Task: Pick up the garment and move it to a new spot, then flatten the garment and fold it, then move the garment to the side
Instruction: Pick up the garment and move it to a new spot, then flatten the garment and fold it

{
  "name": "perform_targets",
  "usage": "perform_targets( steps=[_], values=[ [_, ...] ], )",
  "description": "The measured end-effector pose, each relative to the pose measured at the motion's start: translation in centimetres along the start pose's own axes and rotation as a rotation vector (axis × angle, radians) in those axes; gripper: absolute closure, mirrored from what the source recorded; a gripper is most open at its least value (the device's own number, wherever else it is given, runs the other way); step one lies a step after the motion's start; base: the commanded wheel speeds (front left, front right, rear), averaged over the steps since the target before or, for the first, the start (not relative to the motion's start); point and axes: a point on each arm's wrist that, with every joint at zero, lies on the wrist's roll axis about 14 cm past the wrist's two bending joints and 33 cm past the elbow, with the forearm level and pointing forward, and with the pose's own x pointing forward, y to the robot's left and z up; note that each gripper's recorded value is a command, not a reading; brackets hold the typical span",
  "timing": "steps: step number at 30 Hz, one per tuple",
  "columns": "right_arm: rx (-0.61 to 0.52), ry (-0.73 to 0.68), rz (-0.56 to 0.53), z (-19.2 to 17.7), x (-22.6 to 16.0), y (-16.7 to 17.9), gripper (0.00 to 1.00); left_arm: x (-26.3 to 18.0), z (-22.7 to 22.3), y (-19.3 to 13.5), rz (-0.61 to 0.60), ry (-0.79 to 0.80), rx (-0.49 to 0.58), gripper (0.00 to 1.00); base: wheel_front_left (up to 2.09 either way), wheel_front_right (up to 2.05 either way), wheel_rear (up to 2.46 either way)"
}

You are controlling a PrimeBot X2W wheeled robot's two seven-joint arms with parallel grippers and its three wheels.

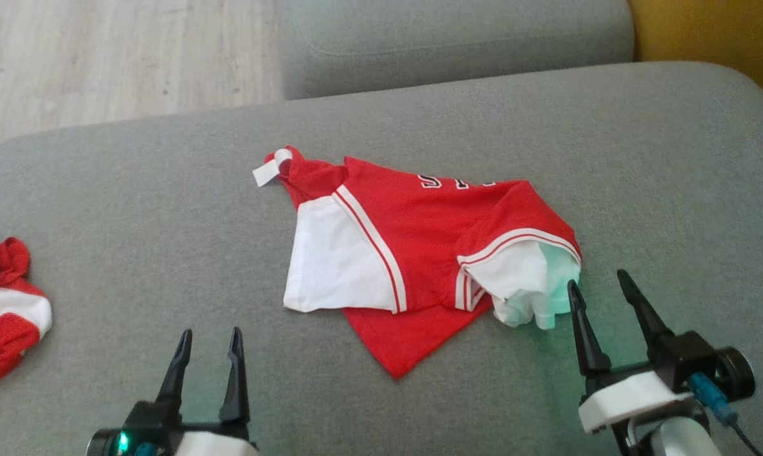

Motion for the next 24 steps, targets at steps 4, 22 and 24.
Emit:
perform_targets(
  steps=[4,22,24],
  values=[
    [0.004,0.015,0.006,-0.5,-0.5,0.3,0.00,-1.0,0.5,1.3,0.034,-0.022,0.010,0.00,0.00,0.00,0.00],
    [0.047,0.022,0.005,-0.9,-1.1,0.6,0.00,-2.0,1.3,2.2,0.058,-0.063,-0.008,0.00,0.00,0.00,0.00],
    [0.050,0.021,0.006,-0.9,-1.1,0.7,0.00,-1.9,1.3,2.2,0.058,-0.063,-0.006,0.00,0.00,0.00,0.00]
  ],
)
